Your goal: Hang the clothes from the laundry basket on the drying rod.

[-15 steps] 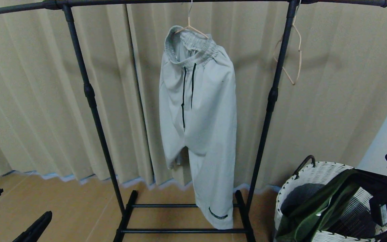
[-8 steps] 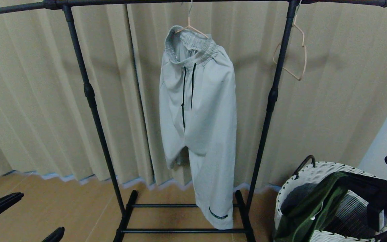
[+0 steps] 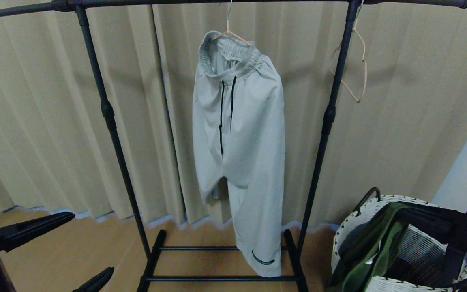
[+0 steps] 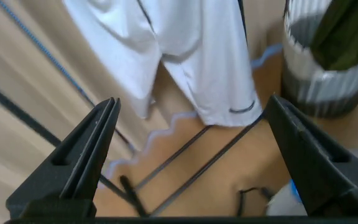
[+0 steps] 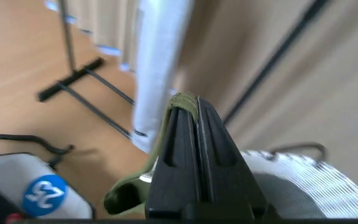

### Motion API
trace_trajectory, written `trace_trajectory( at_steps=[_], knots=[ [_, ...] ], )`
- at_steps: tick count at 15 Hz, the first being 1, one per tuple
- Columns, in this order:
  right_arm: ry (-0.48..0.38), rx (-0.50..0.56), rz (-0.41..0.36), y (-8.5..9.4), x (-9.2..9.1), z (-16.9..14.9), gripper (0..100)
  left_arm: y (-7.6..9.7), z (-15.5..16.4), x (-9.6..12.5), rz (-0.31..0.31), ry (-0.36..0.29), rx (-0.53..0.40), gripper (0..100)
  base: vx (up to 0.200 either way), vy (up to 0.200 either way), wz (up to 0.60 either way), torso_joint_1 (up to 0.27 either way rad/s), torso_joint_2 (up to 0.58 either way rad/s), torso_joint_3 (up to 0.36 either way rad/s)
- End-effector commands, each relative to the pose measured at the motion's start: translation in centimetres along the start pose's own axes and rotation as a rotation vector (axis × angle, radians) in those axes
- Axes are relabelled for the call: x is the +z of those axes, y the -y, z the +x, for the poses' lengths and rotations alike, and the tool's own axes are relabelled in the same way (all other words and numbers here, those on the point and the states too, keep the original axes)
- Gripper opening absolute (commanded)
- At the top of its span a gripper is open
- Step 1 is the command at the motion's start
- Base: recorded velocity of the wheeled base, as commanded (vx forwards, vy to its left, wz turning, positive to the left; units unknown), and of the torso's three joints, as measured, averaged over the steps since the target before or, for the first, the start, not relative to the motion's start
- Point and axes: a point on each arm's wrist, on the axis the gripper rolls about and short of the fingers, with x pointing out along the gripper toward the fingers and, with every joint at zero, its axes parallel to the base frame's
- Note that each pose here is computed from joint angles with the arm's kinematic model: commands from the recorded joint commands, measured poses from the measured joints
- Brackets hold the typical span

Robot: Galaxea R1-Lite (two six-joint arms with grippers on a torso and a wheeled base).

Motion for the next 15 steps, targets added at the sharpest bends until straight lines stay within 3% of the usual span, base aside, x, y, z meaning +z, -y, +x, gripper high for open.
trace_trajectory(
  at_steps=[1,3,8,10,11,13,15],
  knots=[
    [0.007,0.059,0.001,-0.7,0.4,0.5,0,-0.3,2.3,-0.8,0.054,-0.108,-0.035,100,0.0,0.0,0.0,0.0,0.0,0.0],
    [0.015,0.08,0.012,-0.9,1.1,1.1,0,-0.6,3.3,-0.9,0.079,-0.14,-0.046,100,0.0,0.0,0.0,0.0,0.0,0.0],
    [0.054,0.142,0.068,-1.5,3.4,2.6,0,-0.5,4.6,-0.3,0.085,-0.115,-0.081,100,0.0,0.0,0.0,0.0,0.0,0.0],
    [0.054,0.142,0.068,-1.5,3.4,2.6,0,-0.5,4.6,-0.3,0.085,-0.115,-0.081,100,0.0,0.0,0.0,0.0,0.0,0.0],
    [0.11,0.205,0.086,-2.4,5.5,2.8,0,0.5,6.8,2.2,0.017,-0.032,-0.188,100,0.0,0.0,0.0,0.0,0.0,0.0],
    [0.116,0.227,0.087,-2.7,6.3,3.7,0,2.1,9.6,3.6,-0.052,-0.037,-0.303,100,0.0,0.0,0.0,0.0,0.0,0.0],
    [0.139,0.286,0.128,-3.7,7.3,3.7,0,3.8,12.5,4.2,-0.083,-0.046,-0.339,100,0.0,0.0,0.0,0.0,0.0,0.0]
  ],
)
